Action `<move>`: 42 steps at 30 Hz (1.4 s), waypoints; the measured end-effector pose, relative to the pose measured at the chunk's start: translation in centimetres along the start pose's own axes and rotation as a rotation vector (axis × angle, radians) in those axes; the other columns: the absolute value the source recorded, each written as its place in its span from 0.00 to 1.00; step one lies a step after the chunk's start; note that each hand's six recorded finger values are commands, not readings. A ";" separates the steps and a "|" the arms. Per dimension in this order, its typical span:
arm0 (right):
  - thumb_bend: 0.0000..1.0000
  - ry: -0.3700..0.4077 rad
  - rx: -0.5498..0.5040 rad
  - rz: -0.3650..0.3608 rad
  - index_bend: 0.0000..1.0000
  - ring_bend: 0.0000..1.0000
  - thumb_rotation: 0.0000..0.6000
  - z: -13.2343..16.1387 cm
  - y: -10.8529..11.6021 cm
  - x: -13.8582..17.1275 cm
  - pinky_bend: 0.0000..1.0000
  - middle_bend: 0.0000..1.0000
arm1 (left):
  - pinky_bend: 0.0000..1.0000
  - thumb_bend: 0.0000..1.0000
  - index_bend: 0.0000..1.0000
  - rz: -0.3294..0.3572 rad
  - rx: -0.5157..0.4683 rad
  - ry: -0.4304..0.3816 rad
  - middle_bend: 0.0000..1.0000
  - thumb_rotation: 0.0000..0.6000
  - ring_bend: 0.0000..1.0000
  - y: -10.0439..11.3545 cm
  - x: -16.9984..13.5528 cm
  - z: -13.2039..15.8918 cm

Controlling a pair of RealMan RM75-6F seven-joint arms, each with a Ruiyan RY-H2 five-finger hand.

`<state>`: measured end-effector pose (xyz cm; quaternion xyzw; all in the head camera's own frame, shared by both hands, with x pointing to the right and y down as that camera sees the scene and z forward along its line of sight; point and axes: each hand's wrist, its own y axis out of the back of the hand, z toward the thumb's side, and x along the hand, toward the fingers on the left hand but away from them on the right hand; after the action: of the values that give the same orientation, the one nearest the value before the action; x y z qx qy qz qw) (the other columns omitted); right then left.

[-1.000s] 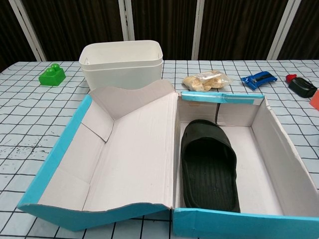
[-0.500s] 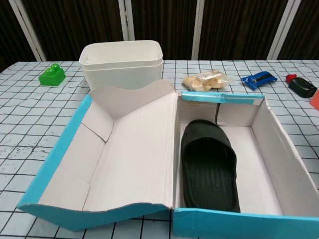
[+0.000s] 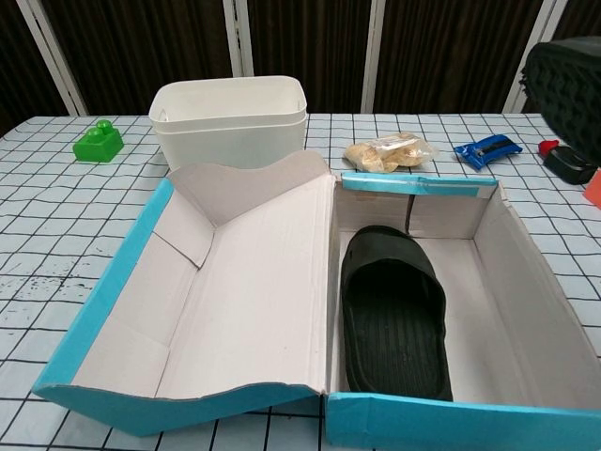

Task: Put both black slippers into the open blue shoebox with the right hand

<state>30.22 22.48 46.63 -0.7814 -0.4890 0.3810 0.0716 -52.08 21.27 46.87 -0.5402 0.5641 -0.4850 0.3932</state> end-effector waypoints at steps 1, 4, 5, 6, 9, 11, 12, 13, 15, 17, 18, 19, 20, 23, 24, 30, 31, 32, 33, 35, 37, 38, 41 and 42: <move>0.56 0.006 -0.038 0.014 0.40 0.23 1.00 0.1 -0.4 0.0 0.00 0.38 | 0.02 0.45 0.07 0.001 -0.001 0.000 0.00 1.00 0.00 0.0 0.0 0.0; 0.56 0.019 -0.120 0.064 0.40 0.23 1.00 0.3 -2.0 -0.4 0.01 0.38 | 0.02 0.45 0.07 -0.002 -0.001 -0.003 0.00 1.00 0.00 -0.1 0.0 0.0; 0.56 0.020 -0.131 0.072 0.40 0.24 1.00 0.3 -2.3 -0.6 0.02 0.38 | 0.02 0.45 0.07 -0.003 -0.002 -0.005 0.00 1.00 0.00 -0.1 0.0 0.1; 0.56 0.019 -0.134 0.073 0.40 0.24 1.00 0.3 -2.5 -0.7 0.03 0.38 | 0.02 0.45 0.07 -0.004 -0.003 -0.006 0.00 1.00 0.00 -0.1 0.0 0.1; 0.56 0.015 -0.146 0.079 0.40 0.25 1.00 0.2 -3.4 -1.2 0.05 0.38 | 0.02 0.45 0.07 -0.005 -0.004 -0.007 0.00 1.00 0.00 -0.1 0.0 0.1; 0.56 0.011 -0.148 0.083 0.40 0.25 1.00 0.1 -4.0 -1.5 0.07 0.38 | 0.02 0.45 0.07 -0.005 -0.006 -0.003 0.00 1.00 0.00 -0.1 0.1 0.1; 0.56 0.007 -0.147 0.085 0.40 0.25 1.00 0.0 -4.4 -1.6 0.08 0.38 | 0.02 0.45 0.07 -0.006 -0.007 -0.001 0.00 1.00 0.00 -0.2 0.1 0.0; 0.56 0.004 -0.145 0.086 0.40 0.26 1.00 0.0 -4.7 -1.7 0.11 0.38 | 0.02 0.45 0.07 -0.007 -0.008 0.002 0.00 1.00 0.00 -0.2 0.1 -0.1; 0.56 -0.004 -0.138 0.086 0.40 0.26 1.00 -0.1 -5.5 -2.1 0.13 0.38 | 0.02 0.45 0.07 -0.008 -0.011 0.004 0.00 1.00 0.00 -0.2 0.2 -0.2; 0.56 -0.008 -0.114 0.079 0.40 0.26 1.00 -0.2 -6.0 -2.4 0.18 0.38 | 0.02 0.45 0.07 -0.009 -0.013 0.004 0.00 1.00 0.00 -0.2 0.3 -0.2; 0.56 -0.010 -0.099 0.074 0.40 0.27 1.00 -0.2 -6.3 -2.6 0.21 0.38 | 0.02 0.45 0.07 -0.009 -0.014 0.005 0.00 1.00 0.00 -0.2 0.3 -0.2; 0.56 -0.012 -0.082 0.068 0.40 0.27 1.00 -0.2 -6.5 -2.8 0.24 0.38 | 0.02 0.45 0.07 -0.009 -0.016 0.005 0.00 1.00 0.00 -0.2 0.3 -0.3; 0.56 -0.017 -0.059 0.059 0.41 0.28 1.00 -0.2 -6.8 -3.0 0.25 0.38 | 0.02 0.45 0.07 -0.010 -0.017 0.005 0.00 1.00 0.00 -0.2 0.3 -0.3; 0.56 -0.041 -0.015 0.035 0.41 0.28 1.00 -0.4 -7.7 -3.6 0.26 0.38 | 0.02 0.45 0.07 -0.011 -0.024 0.004 0.00 1.00 0.00 -0.1 0.4 -0.4; 0.56 -0.052 -0.009 0.029 0.41 0.28 1.00 -0.4 -8.1 -3.9 0.26 0.38 | 0.02 0.45 0.07 -0.012 -0.027 0.004 0.00 1.00 0.00 -0.1 0.4 -0.4; 0.56 -0.129 0.023 -0.009 0.41 0.29 1.00 -0.8 -9.5 -5.2 0.29 0.38 | 0.02 0.45 0.07 -0.013 -0.037 0.006 0.00 1.00 0.00 0.1 0.5 -0.6; 0.57 -0.144 0.022 -0.014 0.41 0.29 1.00 -1.0 -9.6 -5.4 0.29 0.38 | 0.02 0.45 0.07 -0.011 -0.039 0.008 0.00 1.00 0.00 0.1 0.5 -0.6; 0.57 -0.154 0.023 -0.017 0.42 0.29 1.00 -1.1 -9.7 -5.5 0.29 0.38 | 0.02 0.45 0.07 -0.010 -0.040 0.009 0.00 1.00 0.00 0.2 0.5 -0.7; 0.57 -0.164 0.023 -0.020 0.42 0.29 1.00 -1.2 -9.8 -5.6 0.29 0.38 | 0.02 0.45 0.07 -0.008 -0.040 0.010 0.00 1.00 0.00 0.2 0.5 -0.7; 0.57 -0.181 0.030 -0.026 0.42 0.29 1.00 -1.4 -10.1 -5.9 0.29 0.38 | 0.02 0.45 0.07 -0.008 -0.040 0.012 0.00 1.00 0.00 0.2 0.5 -0.7; 0.57 -0.187 0.044 -0.032 0.42 0.29 1.00 -1.7 -10.2 -6.2 0.29 0.38 | 0.02 0.45 0.07 -0.012 -0.039 0.012 0.00 1.00 0.00 0.2 0.4 -0.7; 0.57 -0.190 0.056 -0.036 0.42 0.29 1.00 -1.9 -10.3 -6.3 0.29 0.38 | 0.02 0.45 0.07 -0.013 -0.040 0.012 0.00 1.00 0.00 0.2 0.4 -0.7; 0.57 -0.198 0.089 -0.047 0.42 0.29 1.00 -2.5 -10.4 -6.5 0.29 0.38 | 0.02 0.45 0.07 -0.015 -0.040 0.013 0.00 1.00 0.00 0.2 0.4 -0.7; 0.57 -0.198 0.106 -0.052 0.42 0.29 1.00 -2.7 -10.4 -6.5 0.29 0.38 | 0.02 0.45 0.07 -0.014 -0.040 0.013 0.00 1.00 0.00 0.2 0.4 -0.7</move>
<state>23.11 23.13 56.95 -0.7221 -0.4931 0.4795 0.0741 -52.88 20.94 46.85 -0.5487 0.5724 -0.4802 0.3752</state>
